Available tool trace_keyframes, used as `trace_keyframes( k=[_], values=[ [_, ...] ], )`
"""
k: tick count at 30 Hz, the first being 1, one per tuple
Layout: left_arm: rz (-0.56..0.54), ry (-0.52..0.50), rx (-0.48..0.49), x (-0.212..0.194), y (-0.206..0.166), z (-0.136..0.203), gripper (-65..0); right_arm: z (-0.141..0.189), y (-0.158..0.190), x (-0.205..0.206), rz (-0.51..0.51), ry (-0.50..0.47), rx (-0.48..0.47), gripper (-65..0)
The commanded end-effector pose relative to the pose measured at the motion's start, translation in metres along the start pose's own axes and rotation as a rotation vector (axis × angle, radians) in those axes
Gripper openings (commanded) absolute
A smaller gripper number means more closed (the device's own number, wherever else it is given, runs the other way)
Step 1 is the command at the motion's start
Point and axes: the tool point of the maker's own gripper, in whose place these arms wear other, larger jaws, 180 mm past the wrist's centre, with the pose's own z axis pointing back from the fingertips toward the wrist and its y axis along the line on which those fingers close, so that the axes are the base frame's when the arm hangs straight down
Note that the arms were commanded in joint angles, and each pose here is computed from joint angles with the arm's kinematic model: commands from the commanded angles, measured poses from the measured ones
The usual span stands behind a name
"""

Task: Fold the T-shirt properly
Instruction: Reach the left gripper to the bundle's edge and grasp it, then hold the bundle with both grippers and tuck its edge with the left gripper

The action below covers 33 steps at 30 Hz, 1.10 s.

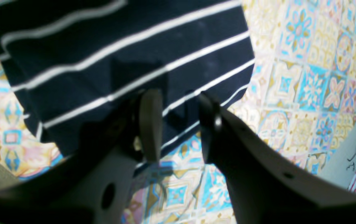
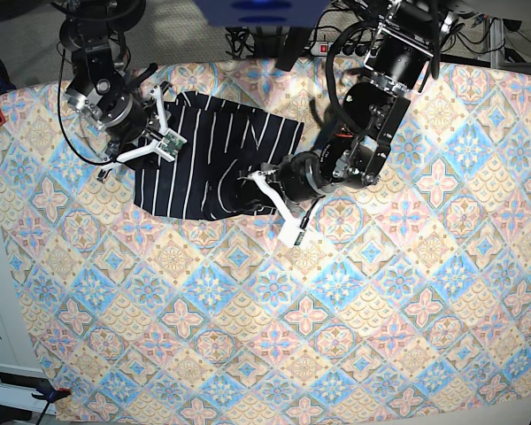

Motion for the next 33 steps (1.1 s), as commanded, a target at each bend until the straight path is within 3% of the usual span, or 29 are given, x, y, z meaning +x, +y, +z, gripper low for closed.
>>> trace_keyframes(
  k=[1, 6, 11, 13, 17, 19, 33],
  values=[
    [-0.003, -0.040, -0.035, 0.012, -0.010, 0.003, -65.0, 0.003, -0.007, 0.007, 0.009, -0.025, -0.022, -45.7],
    [-0.006, -0.052, -0.027, 0.007, -0.007, 0.017, -65.0, 0.003, -0.007, 0.008, 0.011, -0.027, -0.021, -45.7],
    [0.029, -0.020, -0.025, -0.004, -0.004, 0.006, -64.8, 0.002, -0.010, 0.010, 0.011, -0.033, -0.028, -45.7],
    [0.057, -0.013, -0.032, -0.009, -0.007, -0.001, -58.7, 0.002, -0.010, 0.010, 0.011, -0.033, -0.028, -45.7],
    [0.065, 0.002, -0.038, -0.014, -0.008, -0.005, -38.5, 0.002, -0.010, 0.010, 0.011, -0.033, -0.028, -45.7],
    [0.069, -0.001, -0.046, -0.013, -0.010, -0.005, -34.3, 0.002, -0.010, 0.010, 0.011, -0.032, -0.027, -45.7],
    [0.072, 0.050, -0.151, -0.009, -0.032, -0.001, -33.2, 0.002, -0.010, 0.010, 0.011, -0.032, -0.027, -45.7]
  ],
)
